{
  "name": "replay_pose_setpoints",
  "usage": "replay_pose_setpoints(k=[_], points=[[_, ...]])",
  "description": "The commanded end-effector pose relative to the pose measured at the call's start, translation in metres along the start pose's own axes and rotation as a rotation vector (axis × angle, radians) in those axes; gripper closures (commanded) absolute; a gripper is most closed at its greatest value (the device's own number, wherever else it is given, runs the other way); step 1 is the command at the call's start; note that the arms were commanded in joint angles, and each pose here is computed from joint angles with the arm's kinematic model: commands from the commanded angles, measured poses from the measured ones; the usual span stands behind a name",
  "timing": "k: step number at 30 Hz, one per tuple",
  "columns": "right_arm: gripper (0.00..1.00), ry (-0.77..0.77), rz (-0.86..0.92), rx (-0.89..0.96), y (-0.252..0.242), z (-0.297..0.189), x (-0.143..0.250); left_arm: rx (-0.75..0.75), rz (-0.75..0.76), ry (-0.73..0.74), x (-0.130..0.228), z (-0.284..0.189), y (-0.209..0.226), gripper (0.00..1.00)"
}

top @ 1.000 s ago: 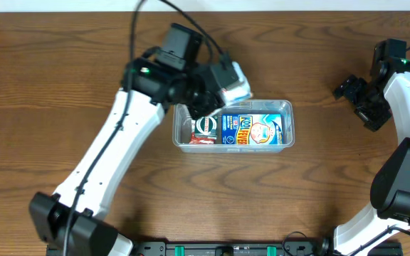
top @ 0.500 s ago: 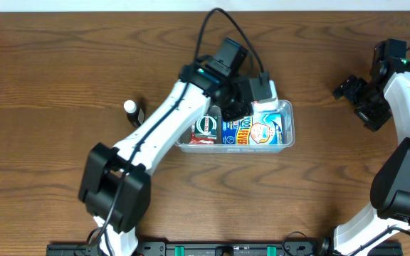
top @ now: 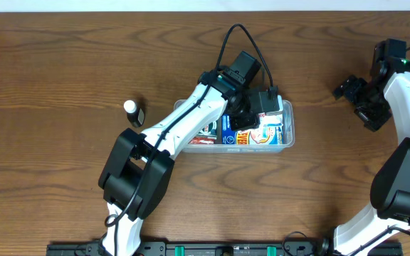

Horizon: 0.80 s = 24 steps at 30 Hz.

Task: Pack container
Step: 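Lower the white box onto the container's right side and release it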

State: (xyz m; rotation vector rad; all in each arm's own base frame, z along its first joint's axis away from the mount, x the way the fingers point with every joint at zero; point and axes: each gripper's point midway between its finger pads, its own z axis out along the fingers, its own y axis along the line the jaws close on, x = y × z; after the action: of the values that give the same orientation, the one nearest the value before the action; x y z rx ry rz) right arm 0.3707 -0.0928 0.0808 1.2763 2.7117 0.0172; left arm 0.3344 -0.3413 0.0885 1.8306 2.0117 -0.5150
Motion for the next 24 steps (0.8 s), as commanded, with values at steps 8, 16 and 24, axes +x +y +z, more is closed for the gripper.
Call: replay_pose_setpoints(k=[8, 16, 24], points=[[0.01, -0.003, -0.011, 0.002, 0.001, 0.0, -0.002, 0.014, 0.003, -0.002, 0.001, 0.003, -0.002, 0.44], [0.01, -0.003, -0.012, 0.002, 0.001, 0.0, -0.002, 0.008, 0.004, -0.005, 0.0, 0.001, -0.001, 0.43], [0.01, -0.003, -0.011, 0.002, 0.001, 0.0, -0.002, -0.162, -0.074, -0.076, -0.03, -0.063, 0.016, 0.42]])
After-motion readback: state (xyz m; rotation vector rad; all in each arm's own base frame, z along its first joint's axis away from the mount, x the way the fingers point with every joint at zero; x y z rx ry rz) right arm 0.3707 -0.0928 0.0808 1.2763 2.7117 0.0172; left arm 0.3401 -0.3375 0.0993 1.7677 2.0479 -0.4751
